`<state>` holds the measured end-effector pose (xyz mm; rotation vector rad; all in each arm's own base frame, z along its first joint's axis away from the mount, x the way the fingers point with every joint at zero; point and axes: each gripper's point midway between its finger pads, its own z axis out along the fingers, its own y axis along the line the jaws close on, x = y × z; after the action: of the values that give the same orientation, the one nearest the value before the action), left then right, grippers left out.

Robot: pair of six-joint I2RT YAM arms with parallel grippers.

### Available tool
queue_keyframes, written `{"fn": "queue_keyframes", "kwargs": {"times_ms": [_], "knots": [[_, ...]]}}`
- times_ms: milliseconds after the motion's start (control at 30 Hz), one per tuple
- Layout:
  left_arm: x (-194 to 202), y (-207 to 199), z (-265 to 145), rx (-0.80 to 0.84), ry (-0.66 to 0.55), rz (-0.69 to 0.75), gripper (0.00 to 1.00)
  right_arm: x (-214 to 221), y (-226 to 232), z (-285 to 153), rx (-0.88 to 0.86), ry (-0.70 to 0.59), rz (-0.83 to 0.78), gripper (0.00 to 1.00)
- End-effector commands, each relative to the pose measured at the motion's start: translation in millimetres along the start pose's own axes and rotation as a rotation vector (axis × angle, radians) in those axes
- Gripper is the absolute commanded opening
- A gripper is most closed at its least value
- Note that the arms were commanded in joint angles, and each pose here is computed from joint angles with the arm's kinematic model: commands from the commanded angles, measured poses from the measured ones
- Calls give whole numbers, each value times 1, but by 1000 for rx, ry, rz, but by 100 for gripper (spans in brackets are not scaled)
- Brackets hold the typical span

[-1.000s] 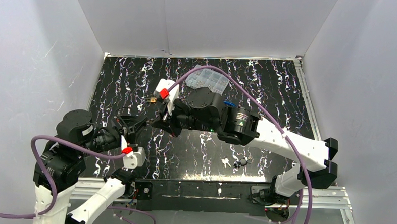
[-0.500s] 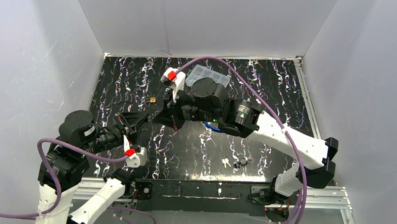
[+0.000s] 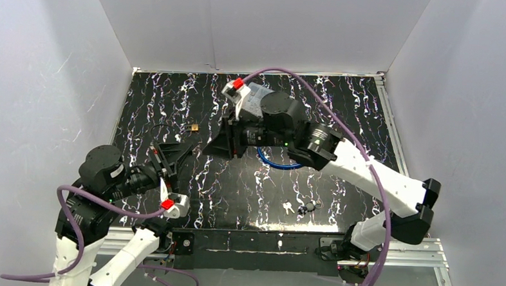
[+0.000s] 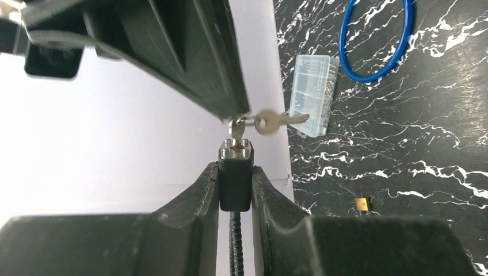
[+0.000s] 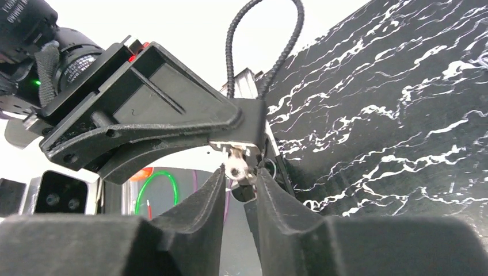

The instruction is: Unlock with the key

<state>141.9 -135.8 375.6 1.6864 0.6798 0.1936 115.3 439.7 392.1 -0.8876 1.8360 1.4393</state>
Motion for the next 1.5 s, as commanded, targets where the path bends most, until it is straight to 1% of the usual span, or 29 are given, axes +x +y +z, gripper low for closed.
{"fn": "queue_keyframes", "kwargs": {"times_ms": [0,133,233,367,433,500,567,633,667,700,767,867,933,1000,1067,1133,1300,1467], "knots": [[-21,21,-14,-81,-52,83,0,-54,9,-53,56,-197,-73,37],[-21,19,-14,-64,-48,60,0,-58,11,-71,85,-215,-132,44],[-20,18,-14,-53,-47,43,0,-56,11,-76,90,-214,-150,44],[-21,17,-15,-46,-48,6,0,-47,10,-74,76,-185,-188,34],[-23,18,-15,-39,-54,-52,0,-41,8,-70,80,-163,-235,29],[-26,19,-16,-16,-62,-170,0,-34,9,-66,85,-146,-304,24],[-32,23,-15,18,-76,-371,0,-33,14,-66,68,-147,-357,23],[-41,18,-15,101,-91,-541,0,-35,24,-72,37,-158,-394,26],[-47,17,-16,135,-103,-600,0,-36,29,-75,22,-167,-407,29],[-49,12,-12,177,-110,-692,0,-38,33,-78,8,-176,-417,32],[-56,6,-10,220,-129,-783,0,-41,41,-84,-17,-195,-429,36],[-61,1,-7,259,-147,-873,0,-46,48,-91,-36,-228,-425,37],[-65,2,-5,269,-164,-920,0,-48,52,-92,-51,-245,-418,35],[-67,4,-4,276,-177,-951,0,-48,54,-92,-60,-247,-415,30],[-69,8,-3,272,-184,-978,0,-46,58,-91,-72,-245,-418,29],[-71,10,-3,276,-187,-1003,0,-44,61,-90,-85,-237,-421,30],[-74,15,-2,276,-202,-1041,0,-33,66,-78,-89,-198,-434,35],[-74,14,-1,282,-202,-1064,0,-26,73,-69,-105,-173,-440,35]]}}
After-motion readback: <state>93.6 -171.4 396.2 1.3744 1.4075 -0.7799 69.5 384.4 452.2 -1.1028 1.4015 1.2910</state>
